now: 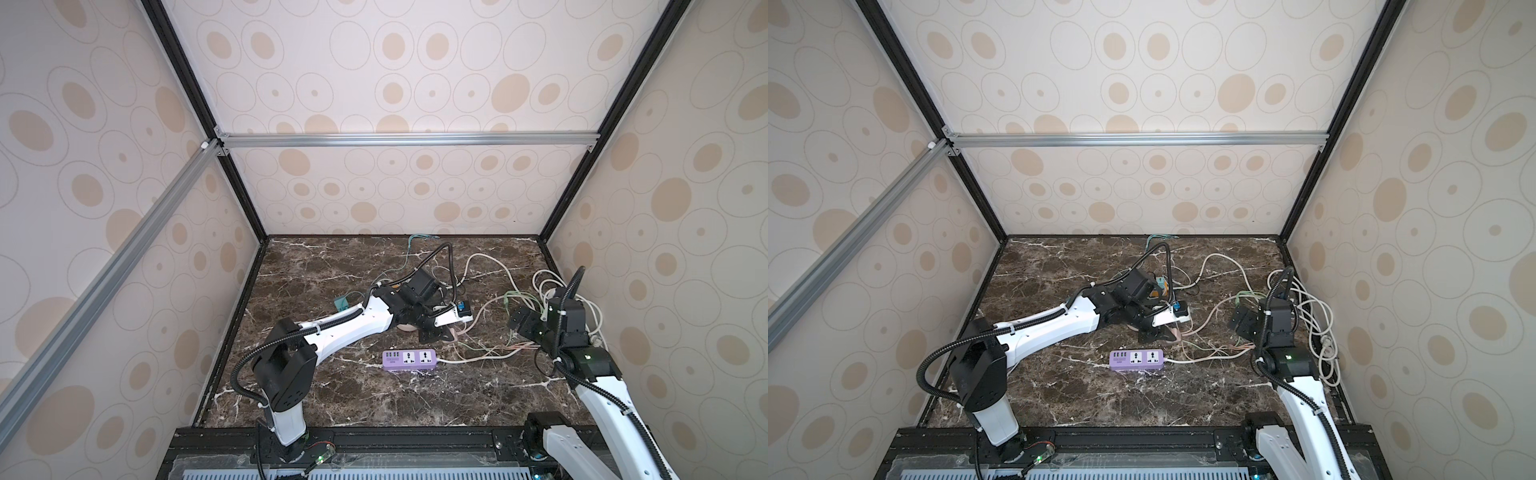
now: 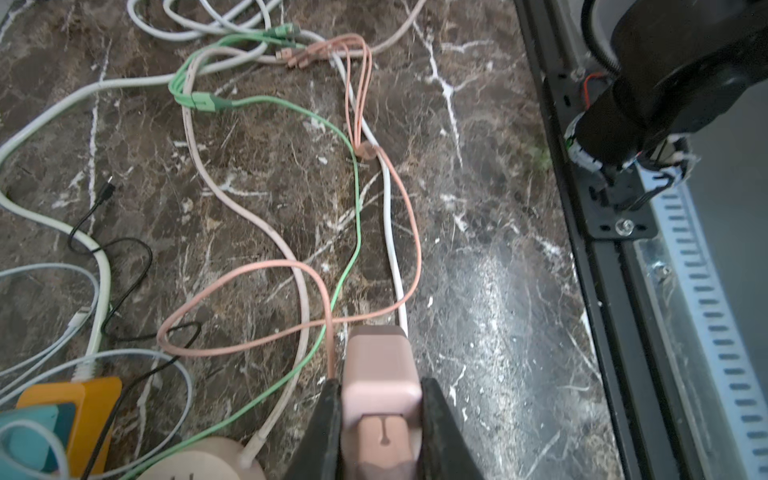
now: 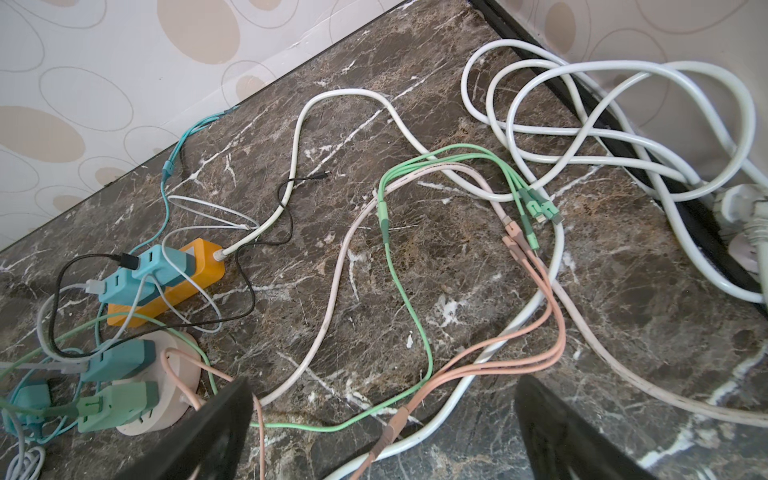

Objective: Insert the plug
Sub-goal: 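Lower the pink charger onto the purple strip's socket with left gripper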

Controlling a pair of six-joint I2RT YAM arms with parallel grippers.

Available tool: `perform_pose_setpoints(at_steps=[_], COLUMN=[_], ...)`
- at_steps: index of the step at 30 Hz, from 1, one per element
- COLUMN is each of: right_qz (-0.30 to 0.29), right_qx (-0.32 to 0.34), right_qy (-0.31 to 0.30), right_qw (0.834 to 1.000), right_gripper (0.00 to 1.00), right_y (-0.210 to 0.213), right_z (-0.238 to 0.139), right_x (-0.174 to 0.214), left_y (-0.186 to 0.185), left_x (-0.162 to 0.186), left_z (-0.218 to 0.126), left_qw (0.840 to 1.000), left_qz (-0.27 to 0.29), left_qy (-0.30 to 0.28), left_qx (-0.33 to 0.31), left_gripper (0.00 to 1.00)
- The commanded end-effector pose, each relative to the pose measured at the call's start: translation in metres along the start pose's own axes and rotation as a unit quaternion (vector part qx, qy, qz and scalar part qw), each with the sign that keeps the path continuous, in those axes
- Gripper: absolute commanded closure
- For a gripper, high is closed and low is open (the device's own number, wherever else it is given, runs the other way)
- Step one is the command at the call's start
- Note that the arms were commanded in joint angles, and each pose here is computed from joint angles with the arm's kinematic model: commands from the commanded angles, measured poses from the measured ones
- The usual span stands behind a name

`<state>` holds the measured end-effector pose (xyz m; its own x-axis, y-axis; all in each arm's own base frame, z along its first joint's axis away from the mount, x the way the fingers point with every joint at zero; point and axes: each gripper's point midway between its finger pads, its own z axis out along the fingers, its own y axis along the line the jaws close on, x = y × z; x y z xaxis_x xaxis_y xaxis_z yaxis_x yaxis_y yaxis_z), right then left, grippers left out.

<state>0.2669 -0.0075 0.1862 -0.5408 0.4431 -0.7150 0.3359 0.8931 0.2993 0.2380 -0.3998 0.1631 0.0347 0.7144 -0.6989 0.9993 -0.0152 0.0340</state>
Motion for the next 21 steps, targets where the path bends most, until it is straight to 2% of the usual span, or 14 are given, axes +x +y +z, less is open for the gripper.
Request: perform_pose_setpoints(at_steps=[1, 5, 12, 21], right_qz=[-0.006, -0.008, -0.011, -0.013], right_qx=[-0.004, -0.004, -0.006, -0.009], right_qy=[0.009, 0.013, 0.021, 0.032], right_qw=[1.000, 1.000, 1.000, 0.999], right_gripper=[0.01, 0.01, 0.01, 0.01], right_y=[0.001, 0.002, 0.003, 0.003], right_z=[0.003, 0.006, 0.008, 0.009], right_x=[0.003, 0.004, 0.007, 0.013], left_y=[0.002, -0.006, -0.002, -0.027], left_x=[0.007, 0.016, 0.047, 0.054], left_z=[-0.011, -0.009, -0.004, -0.004], left_qw=[0.998, 0.997, 0.992, 0.991], left_qz=[0.044, 0.056, 0.029, 0.017], left_qy=[0.035, 0.046, 0.124, 0.127], left_qx=[-0.011, 0.000, -0.018, 0.025], left_gripper=[1.00, 1.00, 1.00, 1.00])
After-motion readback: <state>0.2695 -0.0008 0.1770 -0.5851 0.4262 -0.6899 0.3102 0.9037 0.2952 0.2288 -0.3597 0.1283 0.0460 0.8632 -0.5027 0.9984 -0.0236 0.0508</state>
